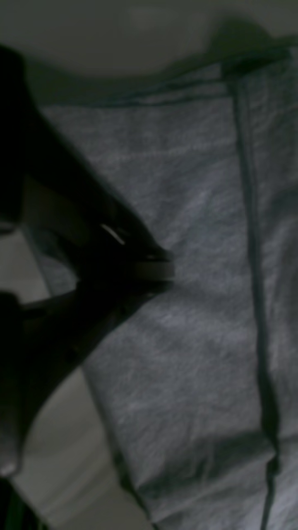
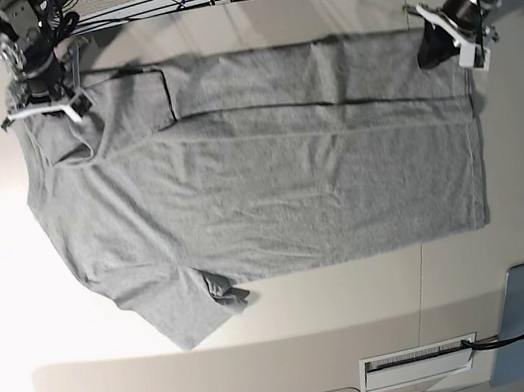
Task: Fold the T-shirt properly
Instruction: 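Release and regrasp the folded edge, dragging the shirt toward the robot, then move both grippers to the hem corners and pinch them, then lift the hem and fold it over toward the collar edge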
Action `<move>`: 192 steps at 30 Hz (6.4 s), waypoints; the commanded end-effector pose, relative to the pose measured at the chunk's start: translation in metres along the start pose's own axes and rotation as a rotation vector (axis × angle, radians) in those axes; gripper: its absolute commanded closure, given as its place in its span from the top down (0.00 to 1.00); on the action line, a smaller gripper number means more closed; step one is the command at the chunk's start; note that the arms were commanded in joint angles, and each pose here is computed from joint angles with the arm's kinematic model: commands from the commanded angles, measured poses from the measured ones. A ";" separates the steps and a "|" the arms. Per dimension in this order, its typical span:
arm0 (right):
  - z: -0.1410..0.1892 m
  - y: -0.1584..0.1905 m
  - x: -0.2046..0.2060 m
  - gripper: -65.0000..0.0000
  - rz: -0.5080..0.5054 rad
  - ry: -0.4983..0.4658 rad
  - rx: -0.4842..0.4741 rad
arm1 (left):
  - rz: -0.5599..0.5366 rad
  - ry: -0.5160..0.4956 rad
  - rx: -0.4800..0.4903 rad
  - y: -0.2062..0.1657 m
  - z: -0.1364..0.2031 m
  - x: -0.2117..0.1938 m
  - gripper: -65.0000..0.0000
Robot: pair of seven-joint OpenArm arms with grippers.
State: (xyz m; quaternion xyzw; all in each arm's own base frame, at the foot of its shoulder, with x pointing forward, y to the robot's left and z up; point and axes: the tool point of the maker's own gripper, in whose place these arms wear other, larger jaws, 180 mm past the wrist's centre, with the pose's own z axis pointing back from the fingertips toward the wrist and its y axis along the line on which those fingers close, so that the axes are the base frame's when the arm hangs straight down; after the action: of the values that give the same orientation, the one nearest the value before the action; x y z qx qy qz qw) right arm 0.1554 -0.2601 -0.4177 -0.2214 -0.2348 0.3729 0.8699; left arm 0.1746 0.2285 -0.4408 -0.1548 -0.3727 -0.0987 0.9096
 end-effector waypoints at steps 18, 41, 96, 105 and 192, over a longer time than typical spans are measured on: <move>0.025 0.016 -0.031 0.00 0.062 0.071 0.000 | -0.118 0.267 -0.025 0.004 0.044 -0.052 0.00; 0.038 -0.064 0.033 0.05 -0.013 -0.100 -0.292 | -0.279 0.009 0.061 0.015 0.039 0.065 0.30; -0.033 -0.155 0.130 0.45 -0.365 -0.284 -0.214 | 0.141 0.095 0.088 0.125 -0.105 0.183 0.00; -0.102 -0.206 0.153 0.45 -0.589 -0.161 -0.002 | 0.141 0.104 0.084 0.123 -0.106 0.181 0.00; 0.031 -0.106 0.012 0.00 -0.518 -0.023 -0.062 | 0.246 -0.012 -0.002 0.124 0.057 0.101 0.00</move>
State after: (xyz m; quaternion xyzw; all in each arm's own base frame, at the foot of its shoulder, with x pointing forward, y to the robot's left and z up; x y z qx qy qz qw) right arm 0.1996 -0.2972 -0.3409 -0.1469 -0.2990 0.1347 0.9332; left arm 0.2342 0.3463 -0.3749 -0.2142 -0.3332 0.0198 0.9180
